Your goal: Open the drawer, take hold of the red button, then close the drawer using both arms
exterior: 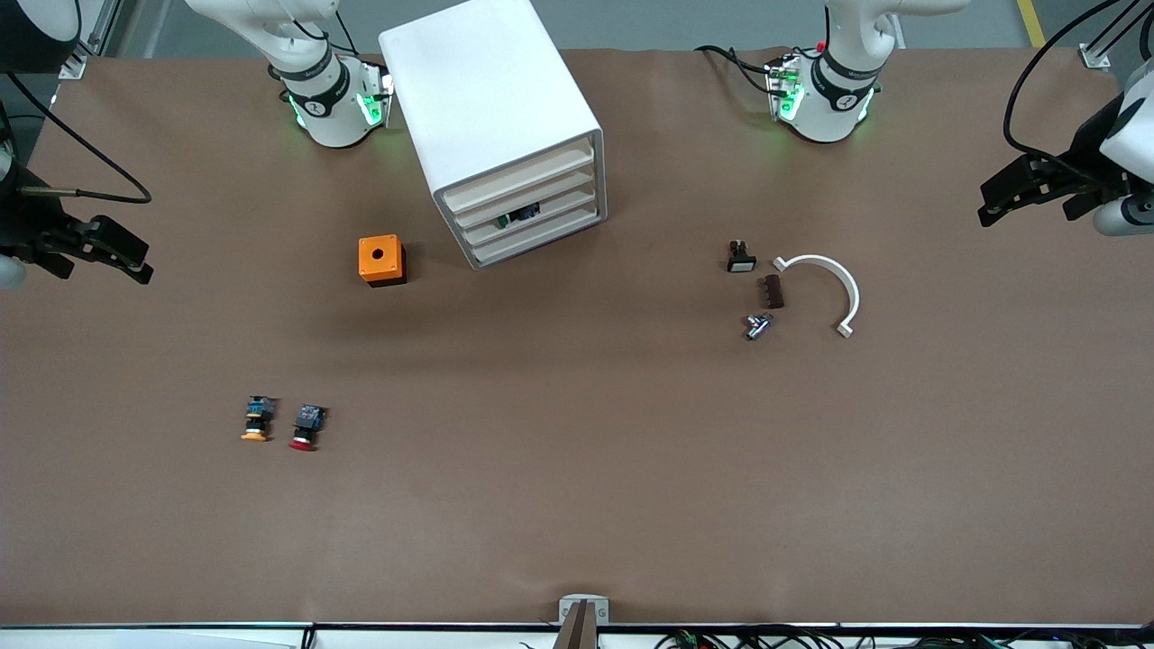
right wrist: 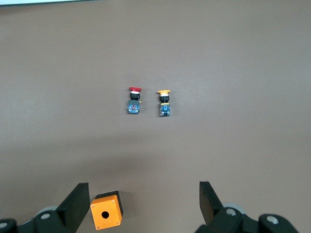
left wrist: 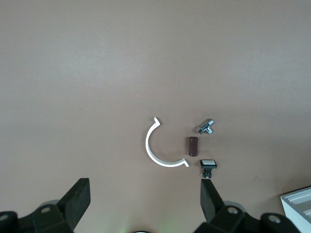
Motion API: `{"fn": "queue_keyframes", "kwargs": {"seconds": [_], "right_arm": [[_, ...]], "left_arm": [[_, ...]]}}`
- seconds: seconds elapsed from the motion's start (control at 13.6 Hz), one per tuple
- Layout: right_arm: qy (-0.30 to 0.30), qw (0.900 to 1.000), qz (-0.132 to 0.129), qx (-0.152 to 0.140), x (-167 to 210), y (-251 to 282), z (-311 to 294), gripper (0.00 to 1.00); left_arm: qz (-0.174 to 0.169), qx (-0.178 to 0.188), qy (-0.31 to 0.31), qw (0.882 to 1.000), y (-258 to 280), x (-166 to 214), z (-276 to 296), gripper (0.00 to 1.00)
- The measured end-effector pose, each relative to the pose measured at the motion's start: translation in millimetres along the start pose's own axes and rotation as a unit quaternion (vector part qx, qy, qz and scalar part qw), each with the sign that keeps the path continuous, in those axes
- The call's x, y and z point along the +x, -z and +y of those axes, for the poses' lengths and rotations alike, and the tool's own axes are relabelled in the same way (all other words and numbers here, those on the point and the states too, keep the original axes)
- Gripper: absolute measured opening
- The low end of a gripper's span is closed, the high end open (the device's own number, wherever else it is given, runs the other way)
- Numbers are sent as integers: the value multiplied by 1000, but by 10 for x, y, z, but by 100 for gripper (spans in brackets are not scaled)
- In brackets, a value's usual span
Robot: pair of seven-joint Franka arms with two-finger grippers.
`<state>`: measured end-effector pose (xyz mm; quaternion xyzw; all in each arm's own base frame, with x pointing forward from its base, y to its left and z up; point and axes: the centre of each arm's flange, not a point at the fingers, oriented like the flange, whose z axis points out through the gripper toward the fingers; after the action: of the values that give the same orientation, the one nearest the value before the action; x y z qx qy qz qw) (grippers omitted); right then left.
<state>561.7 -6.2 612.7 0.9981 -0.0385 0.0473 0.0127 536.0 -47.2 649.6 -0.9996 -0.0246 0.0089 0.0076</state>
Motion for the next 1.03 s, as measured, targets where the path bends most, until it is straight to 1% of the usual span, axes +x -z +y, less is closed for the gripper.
{"fn": "queue_keyframes", "kwargs": {"seconds": [0.29,0.59,1.03], "right_arm": [[0,1000,2,0,4,4,-4,100],[0,1000,2,0,4,4,-3,100],[0,1000,2,0,4,5,-6,100]], "left_arm": [[1,1,7,1000,16,-88,-117,100],[14,-1,3,1000,39,-256,-202,100],[17,-2,2,1000,14,-246,-196,100]]}}
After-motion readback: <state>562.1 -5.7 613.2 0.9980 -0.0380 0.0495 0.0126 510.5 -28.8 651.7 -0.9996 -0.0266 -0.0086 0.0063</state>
